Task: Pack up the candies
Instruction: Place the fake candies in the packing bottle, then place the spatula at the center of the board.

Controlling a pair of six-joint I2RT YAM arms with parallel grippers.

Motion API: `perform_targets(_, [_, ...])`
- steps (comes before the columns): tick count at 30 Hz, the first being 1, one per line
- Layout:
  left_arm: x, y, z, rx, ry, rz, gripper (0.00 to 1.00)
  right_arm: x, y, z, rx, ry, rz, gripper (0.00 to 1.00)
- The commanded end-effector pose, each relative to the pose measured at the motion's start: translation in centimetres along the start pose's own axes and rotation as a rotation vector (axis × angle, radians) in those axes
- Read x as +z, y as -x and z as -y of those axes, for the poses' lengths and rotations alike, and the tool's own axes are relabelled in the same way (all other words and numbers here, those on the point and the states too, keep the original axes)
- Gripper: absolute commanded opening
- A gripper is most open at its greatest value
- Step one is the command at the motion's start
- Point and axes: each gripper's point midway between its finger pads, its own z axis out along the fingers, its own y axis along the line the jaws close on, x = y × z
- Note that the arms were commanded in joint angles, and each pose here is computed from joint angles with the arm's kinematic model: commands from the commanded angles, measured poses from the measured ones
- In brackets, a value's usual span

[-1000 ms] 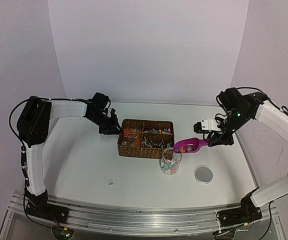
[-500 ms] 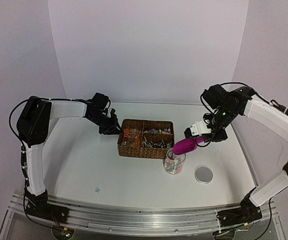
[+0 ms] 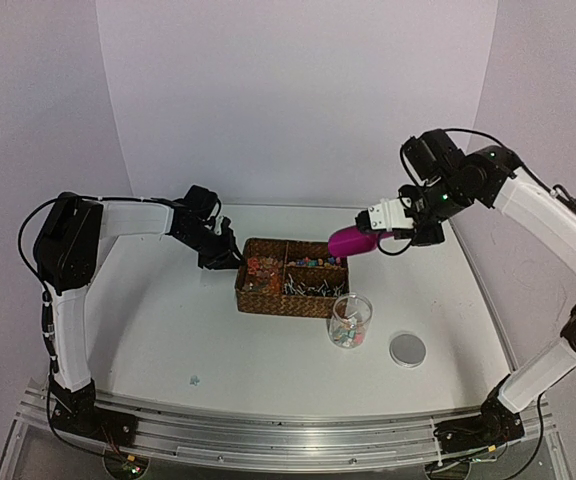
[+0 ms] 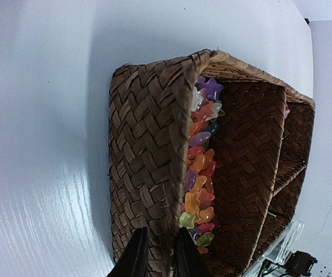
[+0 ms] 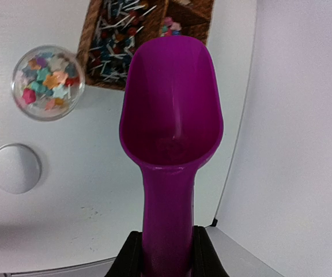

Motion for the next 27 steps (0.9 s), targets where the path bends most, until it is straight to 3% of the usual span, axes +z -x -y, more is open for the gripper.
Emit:
perform_targets(1, [-1.2,0.3,-0.5,-0.025,0.018,0.026,0.17,1.6,3.2,4.7,0.116,-0.088,0.08,0.0])
perform_targets(9, [-1.8,0.4,-0.7,-0.025,0.028,0.045,0.17,8.6,6.8,8.9,0.155,-0.142,0.051,0.0])
perform_targets(17, [-1.5,0.5,-1.0,-0.031,0.022,0.039,0.17,11.3,11.9,9.8,0.178,-0.117,0.183,0.0])
perform_targets(22, [-1.8,0.5,-1.0,-0.031,0.021,0.045,0.17,13.7,13.2,8.3,0.18,-0.067,0.181,0.0])
perform_targets(25, [-1.9,0.7,-1.0,-0.031,0.021,0.048,0.18,14.0,13.3,8.9,0.269,-0.072,0.198,0.0])
perform_targets(27, [-2.0,0.7,-1.1,-0.031,0.022,0.049,0.19,13.7,12.7,10.4,0.417,-0.082,0.23,0.0])
